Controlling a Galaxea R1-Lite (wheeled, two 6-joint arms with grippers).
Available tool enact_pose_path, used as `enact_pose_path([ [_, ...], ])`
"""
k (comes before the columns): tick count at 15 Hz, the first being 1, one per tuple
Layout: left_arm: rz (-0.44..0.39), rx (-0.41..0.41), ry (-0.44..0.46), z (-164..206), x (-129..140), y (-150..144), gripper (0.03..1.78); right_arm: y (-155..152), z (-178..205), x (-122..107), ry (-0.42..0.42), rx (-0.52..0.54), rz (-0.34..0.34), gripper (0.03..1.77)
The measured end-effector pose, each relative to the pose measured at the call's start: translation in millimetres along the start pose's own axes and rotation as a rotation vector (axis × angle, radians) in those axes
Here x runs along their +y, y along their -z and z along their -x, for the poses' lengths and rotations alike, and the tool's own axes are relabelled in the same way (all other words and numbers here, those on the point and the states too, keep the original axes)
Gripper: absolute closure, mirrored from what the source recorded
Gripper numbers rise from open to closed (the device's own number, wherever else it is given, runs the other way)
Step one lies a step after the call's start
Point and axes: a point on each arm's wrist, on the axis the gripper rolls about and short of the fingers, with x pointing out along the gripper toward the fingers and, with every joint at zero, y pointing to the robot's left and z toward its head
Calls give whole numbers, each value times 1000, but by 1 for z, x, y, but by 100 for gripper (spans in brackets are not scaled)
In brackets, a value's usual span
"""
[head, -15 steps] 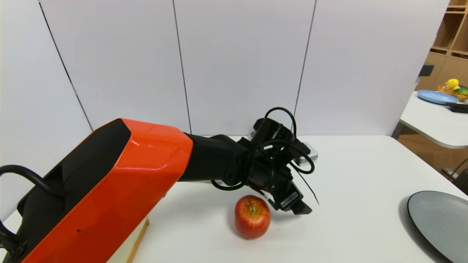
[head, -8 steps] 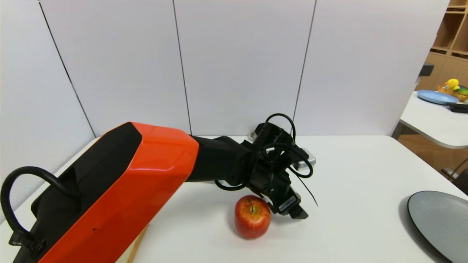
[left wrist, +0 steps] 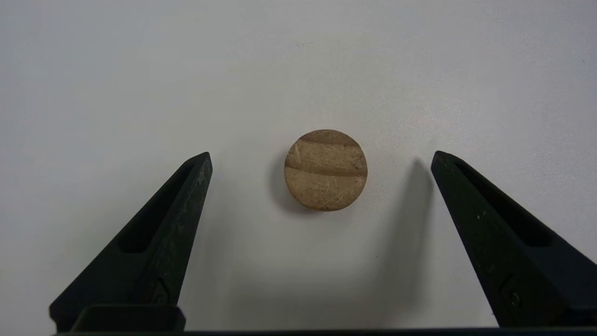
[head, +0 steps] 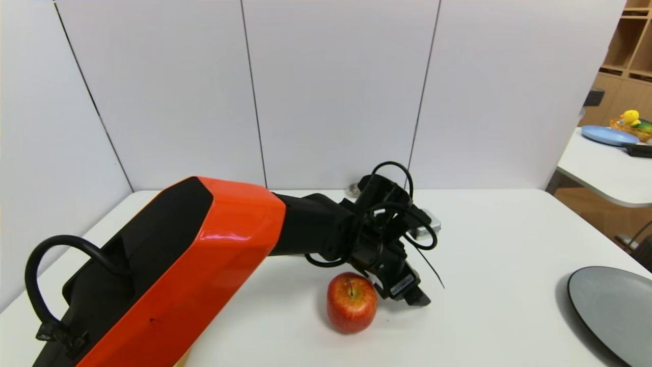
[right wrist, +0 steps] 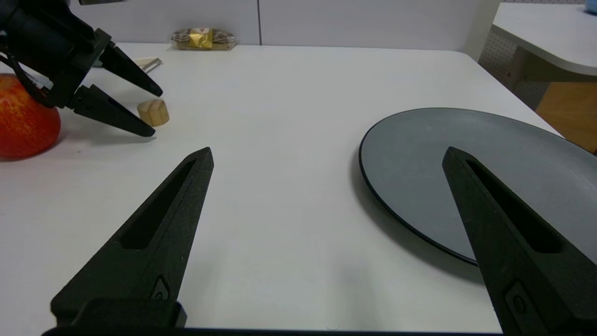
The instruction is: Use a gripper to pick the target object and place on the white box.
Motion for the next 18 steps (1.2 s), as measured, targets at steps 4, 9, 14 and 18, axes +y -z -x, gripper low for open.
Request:
enact_pose_path([
  [4,6,4,2,-5,1,2,12,0,0,0,0,0,0,10],
  [9,1,0,-3,-5,3,1,12,0,0,0,1,0,-2,10],
  [14,8,0,-4,-5,4,1,12,0,0,0,1,0,-2,10],
  [18,9,2,-3,-5,4,2,49,0,0,0,2,0,-2,10],
])
